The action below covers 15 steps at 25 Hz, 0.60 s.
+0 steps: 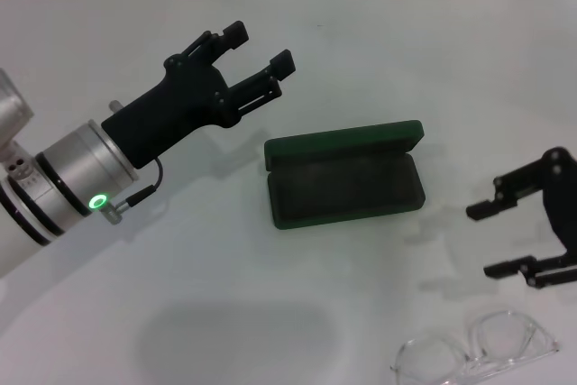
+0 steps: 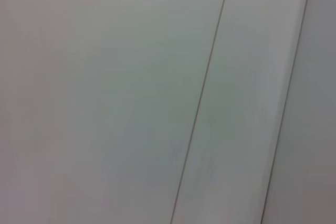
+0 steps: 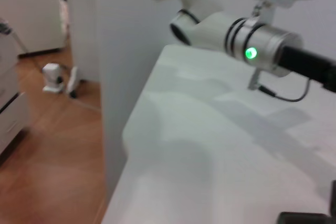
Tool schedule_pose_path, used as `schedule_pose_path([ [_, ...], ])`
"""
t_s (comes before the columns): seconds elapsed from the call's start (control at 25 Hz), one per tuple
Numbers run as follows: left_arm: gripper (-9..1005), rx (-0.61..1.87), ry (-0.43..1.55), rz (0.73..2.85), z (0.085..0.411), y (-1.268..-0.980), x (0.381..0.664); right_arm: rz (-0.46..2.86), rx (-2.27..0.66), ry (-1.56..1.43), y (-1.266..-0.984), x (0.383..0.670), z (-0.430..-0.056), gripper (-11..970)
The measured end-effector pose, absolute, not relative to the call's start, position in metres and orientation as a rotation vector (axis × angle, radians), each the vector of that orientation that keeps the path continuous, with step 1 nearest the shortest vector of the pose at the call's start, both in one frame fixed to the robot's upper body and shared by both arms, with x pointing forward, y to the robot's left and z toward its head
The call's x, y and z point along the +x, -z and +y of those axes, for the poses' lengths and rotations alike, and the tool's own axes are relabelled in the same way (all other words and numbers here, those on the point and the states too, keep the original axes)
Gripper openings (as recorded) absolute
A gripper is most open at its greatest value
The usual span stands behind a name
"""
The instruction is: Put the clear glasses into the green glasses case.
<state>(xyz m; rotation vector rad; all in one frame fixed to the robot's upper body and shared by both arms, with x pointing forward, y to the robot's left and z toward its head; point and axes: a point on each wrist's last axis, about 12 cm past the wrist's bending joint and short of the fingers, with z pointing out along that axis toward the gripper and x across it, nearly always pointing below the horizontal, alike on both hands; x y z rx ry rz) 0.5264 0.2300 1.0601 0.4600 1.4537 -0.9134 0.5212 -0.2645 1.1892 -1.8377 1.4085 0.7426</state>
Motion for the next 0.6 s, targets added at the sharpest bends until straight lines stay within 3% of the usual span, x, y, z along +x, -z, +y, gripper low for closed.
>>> schedule_pose_path([
  [0.6, 890, 0.445, 0.879, 1.475, 0.234, -1.058, 0.529, 1.518, -2.196, -0.777, -1.187, 0.523, -0.234, 529],
])
